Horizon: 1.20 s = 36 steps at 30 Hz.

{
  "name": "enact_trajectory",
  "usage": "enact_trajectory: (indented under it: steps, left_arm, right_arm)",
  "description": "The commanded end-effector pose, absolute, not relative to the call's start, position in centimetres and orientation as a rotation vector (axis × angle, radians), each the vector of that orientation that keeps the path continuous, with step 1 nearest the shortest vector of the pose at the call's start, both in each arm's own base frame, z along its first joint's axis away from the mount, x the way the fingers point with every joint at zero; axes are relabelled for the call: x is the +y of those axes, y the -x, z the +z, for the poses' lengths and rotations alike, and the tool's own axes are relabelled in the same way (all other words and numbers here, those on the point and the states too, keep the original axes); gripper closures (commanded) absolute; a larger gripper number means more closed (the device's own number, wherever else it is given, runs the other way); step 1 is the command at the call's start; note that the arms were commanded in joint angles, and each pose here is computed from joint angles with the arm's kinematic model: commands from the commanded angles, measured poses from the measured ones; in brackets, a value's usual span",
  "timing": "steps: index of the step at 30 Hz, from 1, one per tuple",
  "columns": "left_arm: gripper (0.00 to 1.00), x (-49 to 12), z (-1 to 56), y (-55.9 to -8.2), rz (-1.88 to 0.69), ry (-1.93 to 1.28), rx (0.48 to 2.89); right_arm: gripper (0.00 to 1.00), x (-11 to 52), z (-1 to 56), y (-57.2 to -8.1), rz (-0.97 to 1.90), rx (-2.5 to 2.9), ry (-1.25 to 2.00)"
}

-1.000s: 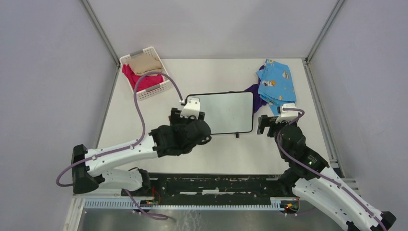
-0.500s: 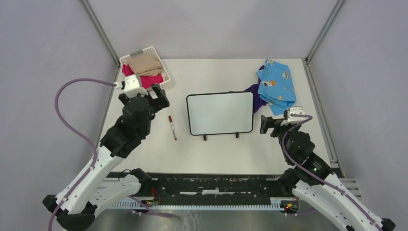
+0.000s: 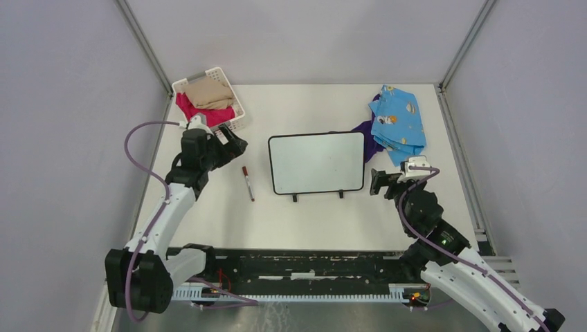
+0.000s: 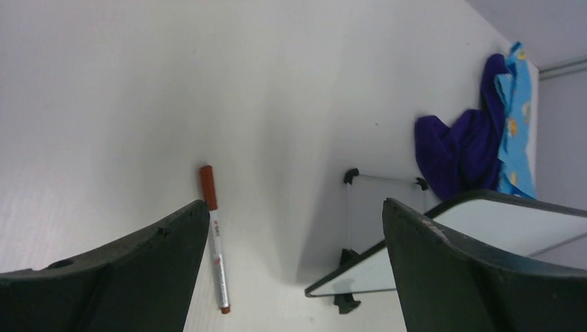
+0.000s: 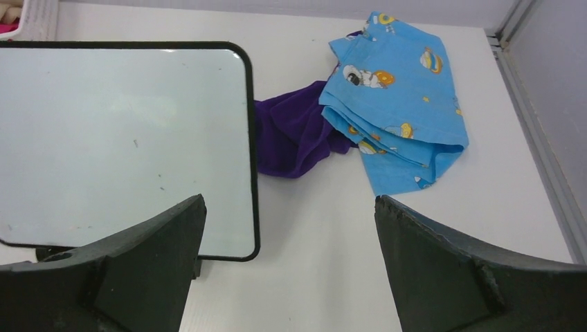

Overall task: Write a sentence on the whiteboard
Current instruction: Open the whiteboard marker at the center of the board.

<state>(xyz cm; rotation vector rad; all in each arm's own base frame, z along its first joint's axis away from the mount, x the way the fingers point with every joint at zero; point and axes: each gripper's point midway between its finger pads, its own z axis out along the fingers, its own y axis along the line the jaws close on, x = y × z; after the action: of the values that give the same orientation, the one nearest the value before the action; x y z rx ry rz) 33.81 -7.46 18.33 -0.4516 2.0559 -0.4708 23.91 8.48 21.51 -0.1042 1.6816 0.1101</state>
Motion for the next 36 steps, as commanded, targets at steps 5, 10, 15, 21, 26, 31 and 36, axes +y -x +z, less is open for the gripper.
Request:
enact_trajectory:
  steps: [5, 10, 15, 21, 26, 31, 36]
  left_arm:
    - [0.00, -9.8, 20.1, -33.5, -0.648, 0.450, 1.973]
    - [0.00, -8.9, 17.5, -31.1, -0.439, 0.445, 2.015]
    - [0.00, -8.4, 15.4, -29.9, -0.326, 0.413, 2.103]
    - [0.03, -8.2, 10.6, -29.6, -0.303, 0.489, 2.304]
    - [0.12, -8.7, 7.8, -29.7, -0.303, 0.507, 2.424]
    - [0.18, -8.5, 6.7, -30.4, -0.251, 0.521, 2.470]
    - [0.28, -8.7, 6.5, -31.9, -0.130, 0.512, 2.489]
  right_arm:
    - [0.02, 3.2, 23.2, -24.0, -0.092, 1.589, -0.181]
    - [0.02, 2.1, 22.4, -24.1, -0.145, 1.627, -0.316]
    - [0.02, 3.0, 22.9, -24.4, -0.055, 1.589, -0.338]
    - [0.02, 6.2, 24.8, -24.9, 0.097, 1.512, -0.159]
    - [0.02, 7.6, 24.7, -25.2, 0.137, 1.538, -0.100]
    - [0.02, 7.6, 24.1, -25.0, 0.158, 1.537, -0.122]
    - [0.02, 7.7, 23.8, -24.8, 0.178, 1.530, -0.123]
